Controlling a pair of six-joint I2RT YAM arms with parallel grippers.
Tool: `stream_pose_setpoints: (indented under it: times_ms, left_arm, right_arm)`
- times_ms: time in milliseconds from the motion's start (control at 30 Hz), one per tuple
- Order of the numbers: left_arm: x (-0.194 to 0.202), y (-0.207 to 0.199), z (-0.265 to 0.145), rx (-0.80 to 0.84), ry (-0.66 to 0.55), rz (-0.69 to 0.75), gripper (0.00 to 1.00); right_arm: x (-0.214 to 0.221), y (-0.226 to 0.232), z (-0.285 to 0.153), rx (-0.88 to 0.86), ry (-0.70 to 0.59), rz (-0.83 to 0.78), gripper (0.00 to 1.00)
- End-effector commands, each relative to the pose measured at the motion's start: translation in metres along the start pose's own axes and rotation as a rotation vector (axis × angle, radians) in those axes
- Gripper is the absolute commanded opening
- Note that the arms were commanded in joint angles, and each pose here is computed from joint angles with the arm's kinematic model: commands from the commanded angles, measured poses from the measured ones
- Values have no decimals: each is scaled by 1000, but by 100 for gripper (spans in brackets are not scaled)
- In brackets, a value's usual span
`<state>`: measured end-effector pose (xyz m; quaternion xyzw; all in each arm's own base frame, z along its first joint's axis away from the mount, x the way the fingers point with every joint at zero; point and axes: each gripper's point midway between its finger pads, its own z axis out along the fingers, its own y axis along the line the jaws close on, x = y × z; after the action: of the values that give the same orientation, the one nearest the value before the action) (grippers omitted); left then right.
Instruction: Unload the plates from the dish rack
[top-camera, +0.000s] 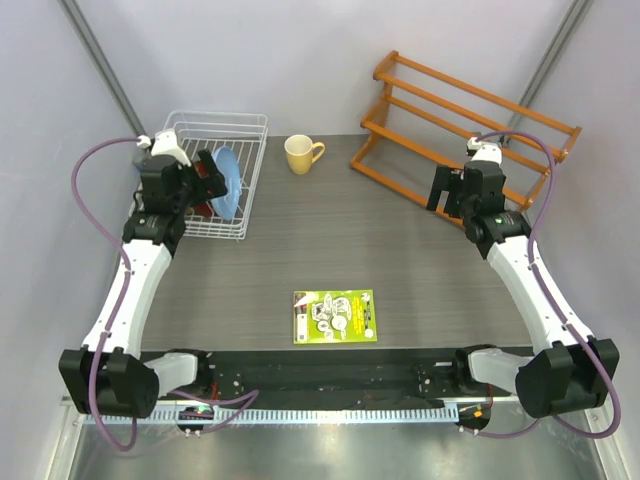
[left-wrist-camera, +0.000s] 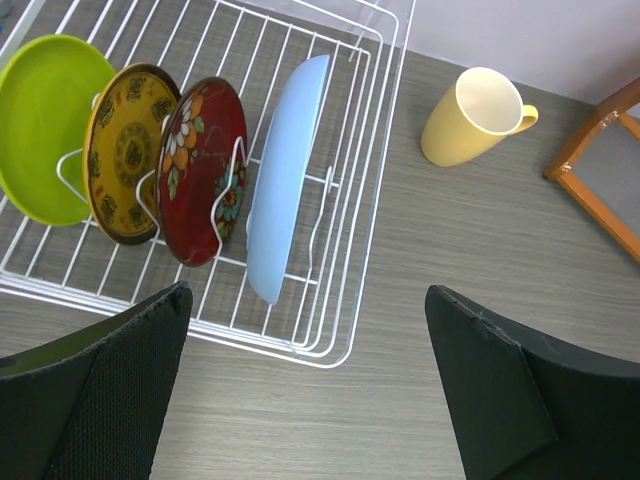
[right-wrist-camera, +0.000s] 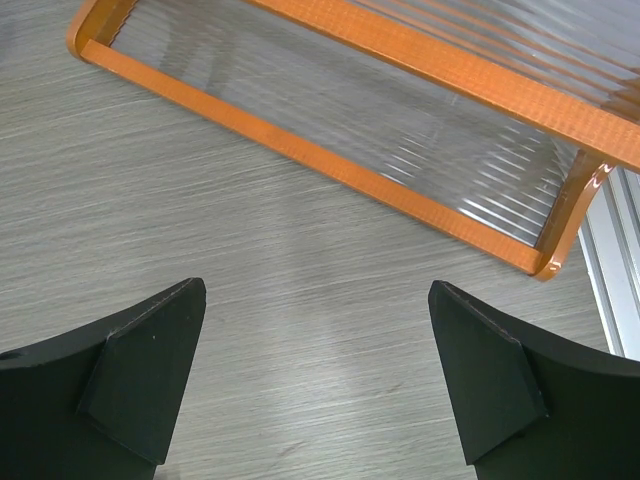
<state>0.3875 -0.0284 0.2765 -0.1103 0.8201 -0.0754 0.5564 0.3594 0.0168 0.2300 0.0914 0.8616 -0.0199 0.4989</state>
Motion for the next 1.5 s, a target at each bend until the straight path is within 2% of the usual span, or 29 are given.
stream_pose_setpoints:
  times_ms: [0,167,467,633,700,800,833,900,933,1000,1033,1133,1333,1467]
  left_arm:
    - [-24,-2,-14,8,-98,8,100]
    - [-23,-2,-9,9,-93,28,99]
    - [9,0,51,-3,90,107,99]
    - [1,9,79,-69,32,137,98]
    - [2,15,90,-102,30,145,93]
    - [3,15,99,-115,23,153,79]
    - [5,16,102,-121,23,156,69]
    - [6,13,106,-123,11,166,54]
    - [10,15,109,-142,18,177,39]
    - [14,13,112,-146,19,185,28]
    - [15,13,113,-153,22,188,16]
    - [22,12,117,-170,33,207,0]
    - [14,-1,108,-206,-16,280,0]
    - [-15,-17,92,-248,-108,340,0]
  right_arm:
    - [-23,3,-6,-5,-58,9,100]
    - [-25,3,-6,-6,-62,10,100]
    - [-19,5,-3,-12,-44,18,100]
    - [-14,5,-2,-12,-37,20,100]
    - [-13,4,-2,-12,-34,20,100]
    - [-12,5,-1,-14,-30,18,100]
    - [-13,5,-1,-16,-34,21,100]
    - [-12,6,0,-19,-30,23,100]
    - [-11,7,0,-24,-28,26,100]
    - [-11,8,-1,-26,-26,27,100]
    - [-9,7,0,-25,-22,26,100]
    - [-10,6,-2,-22,-28,31,100]
    - [-8,5,-3,-17,-31,33,100]
    - [-6,5,-3,-19,-24,34,100]
